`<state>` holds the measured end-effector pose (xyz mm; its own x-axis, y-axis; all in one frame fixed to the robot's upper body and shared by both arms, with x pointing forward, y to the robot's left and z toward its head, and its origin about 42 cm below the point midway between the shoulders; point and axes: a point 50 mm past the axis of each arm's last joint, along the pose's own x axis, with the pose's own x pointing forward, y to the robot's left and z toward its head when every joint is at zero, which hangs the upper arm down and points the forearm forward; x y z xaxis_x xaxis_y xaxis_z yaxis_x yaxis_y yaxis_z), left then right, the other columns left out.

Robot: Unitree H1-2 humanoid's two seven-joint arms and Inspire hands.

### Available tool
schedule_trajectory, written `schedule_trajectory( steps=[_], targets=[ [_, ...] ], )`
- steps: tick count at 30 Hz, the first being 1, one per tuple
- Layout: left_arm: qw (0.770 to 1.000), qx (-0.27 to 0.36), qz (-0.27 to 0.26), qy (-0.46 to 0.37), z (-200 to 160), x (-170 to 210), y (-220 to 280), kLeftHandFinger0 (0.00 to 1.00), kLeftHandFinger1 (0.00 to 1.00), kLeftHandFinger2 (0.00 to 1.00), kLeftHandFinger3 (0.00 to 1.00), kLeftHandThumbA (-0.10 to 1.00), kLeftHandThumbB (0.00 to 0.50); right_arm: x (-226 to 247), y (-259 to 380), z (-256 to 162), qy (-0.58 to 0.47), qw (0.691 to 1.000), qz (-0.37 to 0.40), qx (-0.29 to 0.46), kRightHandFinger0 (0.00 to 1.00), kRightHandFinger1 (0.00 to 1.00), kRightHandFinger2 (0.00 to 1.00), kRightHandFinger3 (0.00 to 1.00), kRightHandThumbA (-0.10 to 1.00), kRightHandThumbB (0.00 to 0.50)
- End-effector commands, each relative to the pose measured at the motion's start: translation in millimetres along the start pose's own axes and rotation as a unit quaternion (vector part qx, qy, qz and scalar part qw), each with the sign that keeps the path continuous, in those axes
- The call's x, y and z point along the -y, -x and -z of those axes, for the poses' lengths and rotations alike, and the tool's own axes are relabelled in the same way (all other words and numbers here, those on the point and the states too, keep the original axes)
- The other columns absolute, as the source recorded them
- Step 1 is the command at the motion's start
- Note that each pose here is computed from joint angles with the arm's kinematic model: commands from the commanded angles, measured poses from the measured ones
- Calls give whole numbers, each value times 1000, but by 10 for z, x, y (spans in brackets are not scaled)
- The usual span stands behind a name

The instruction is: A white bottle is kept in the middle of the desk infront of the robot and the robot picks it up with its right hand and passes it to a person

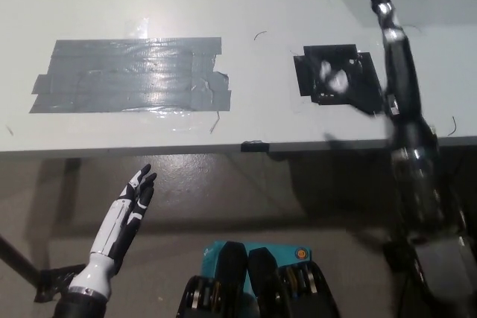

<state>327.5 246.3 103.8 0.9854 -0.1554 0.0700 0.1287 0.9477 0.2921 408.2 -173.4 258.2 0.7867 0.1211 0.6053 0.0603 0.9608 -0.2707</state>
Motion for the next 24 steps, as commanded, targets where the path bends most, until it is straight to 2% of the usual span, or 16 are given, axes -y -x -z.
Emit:
schedule_trajectory(
  steps=[1,4,8,9,10,15,16,18,24],
  targets=[
    [999,31,3,-20,-135,-160,-126,1000,1000,1000,1000,938,212,318,766,-1026,-25,988,-7,151,1000,1000,1000,1000,892,468],
    [999,28,6,-19,-119,-129,-100,1000,1000,1000,1000,920,214,280,934,-874,-34,992,-6,125,1000,1000,1000,1000,896,471],
    [1000,26,6,-11,-107,-110,-78,1000,1000,1000,1000,903,212,220,1183,-619,-48,997,-9,64,1000,1000,1000,1000,841,474],
    [1000,26,6,-11,-105,-109,-76,1000,1000,1000,1000,903,213,210,1204,-579,-50,997,-11,58,1000,1000,1000,1000,822,449],
    [1000,27,6,-11,-102,-103,-65,1000,1000,1000,1000,910,214,178,1247,-390,-49,998,-18,37,1000,1000,1000,1000,802,395],
    [1000,29,10,-6,-69,-70,-27,1000,1000,1000,1000,907,220,131,1378,138,-54,996,-30,-58,1000,1000,1000,1000,830,365],
    [1000,28,9,-5,-60,-58,-14,1000,1000,1000,1000,906,234,114,1418,278,-63,994,-32,-87,1000,1000,1000,1000,857,337],
    [1000,25,9,0,-34,-42,10,1000,1000,1000,1000,905,246,81,1489,523,-69,987,-39,-139,1000,1000,1000,1000,923,321],
    [1000,20,7,-6,-11,-50,78,1000,1000,1000,1000,915,239,-9,1603,718,-77,979,-65,-177,1000,1000,1000,1000,885,293]
  ],
)
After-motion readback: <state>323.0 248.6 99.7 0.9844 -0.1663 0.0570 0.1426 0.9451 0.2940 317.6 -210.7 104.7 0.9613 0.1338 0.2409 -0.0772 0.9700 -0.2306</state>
